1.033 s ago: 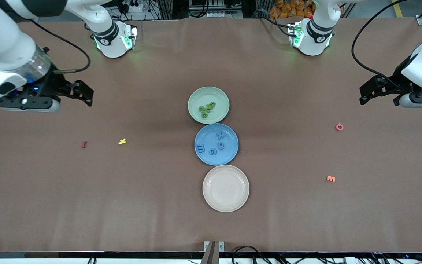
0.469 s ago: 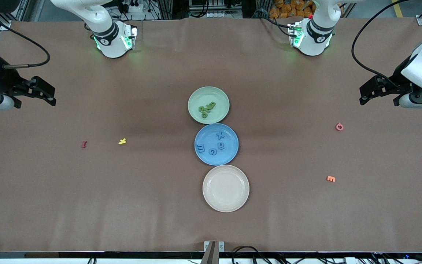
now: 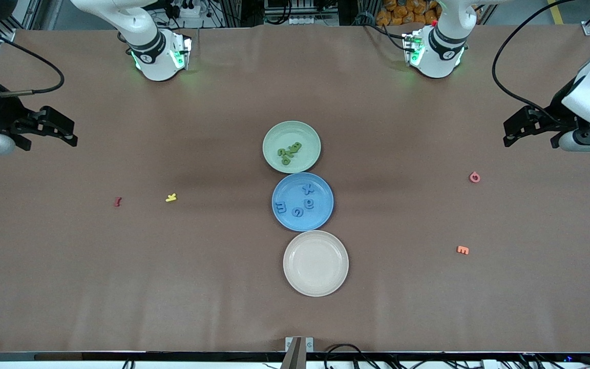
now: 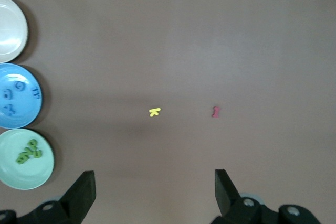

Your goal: Sort letters by color into matching plates

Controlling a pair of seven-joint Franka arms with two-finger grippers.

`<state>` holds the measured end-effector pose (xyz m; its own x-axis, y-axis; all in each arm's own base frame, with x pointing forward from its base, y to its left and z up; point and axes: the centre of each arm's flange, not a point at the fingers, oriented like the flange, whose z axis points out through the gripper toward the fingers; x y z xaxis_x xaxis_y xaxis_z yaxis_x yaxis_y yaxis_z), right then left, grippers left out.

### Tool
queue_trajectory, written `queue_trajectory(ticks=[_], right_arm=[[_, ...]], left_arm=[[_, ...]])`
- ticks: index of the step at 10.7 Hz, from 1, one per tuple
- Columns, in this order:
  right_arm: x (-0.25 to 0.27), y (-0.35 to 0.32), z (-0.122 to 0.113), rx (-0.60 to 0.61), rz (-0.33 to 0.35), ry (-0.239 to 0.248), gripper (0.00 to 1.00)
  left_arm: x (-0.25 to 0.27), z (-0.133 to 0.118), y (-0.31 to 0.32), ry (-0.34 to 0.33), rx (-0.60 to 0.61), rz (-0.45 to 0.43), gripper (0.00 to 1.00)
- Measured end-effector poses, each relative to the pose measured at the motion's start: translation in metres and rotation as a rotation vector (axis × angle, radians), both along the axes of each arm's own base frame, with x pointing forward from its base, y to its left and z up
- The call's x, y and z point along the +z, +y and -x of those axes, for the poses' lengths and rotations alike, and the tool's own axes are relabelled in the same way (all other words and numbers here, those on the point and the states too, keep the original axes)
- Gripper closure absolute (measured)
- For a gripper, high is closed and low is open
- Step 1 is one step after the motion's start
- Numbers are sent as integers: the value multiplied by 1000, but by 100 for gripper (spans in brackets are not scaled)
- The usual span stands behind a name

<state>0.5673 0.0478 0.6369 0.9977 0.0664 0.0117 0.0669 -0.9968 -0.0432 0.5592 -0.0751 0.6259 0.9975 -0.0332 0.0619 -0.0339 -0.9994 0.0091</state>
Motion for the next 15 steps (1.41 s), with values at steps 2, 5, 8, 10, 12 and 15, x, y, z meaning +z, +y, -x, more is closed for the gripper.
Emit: queue_trajectory(ticks=[2, 5, 8, 10, 12, 15], right_arm=[[-5, 1, 0, 3, -25, 15, 0], [-12, 3, 1, 18, -28, 30, 0], [-11, 0, 2, 34, -2, 31, 0], [-8, -3, 3, 64, 24, 22, 0], [-1, -4, 7, 74, 29, 15, 0], [5, 1, 13, 83, 30, 35, 0]], left_arm=[[0, 0, 0, 1, 0, 0, 0], [-1, 0, 0, 2, 0, 0, 0], [-1, 0, 0, 2, 0, 0, 0], [-1, 0, 0, 2, 0, 0, 0], [-1, 0, 0, 2, 0, 0, 0], [-1, 0, 0, 2, 1, 0, 0]])
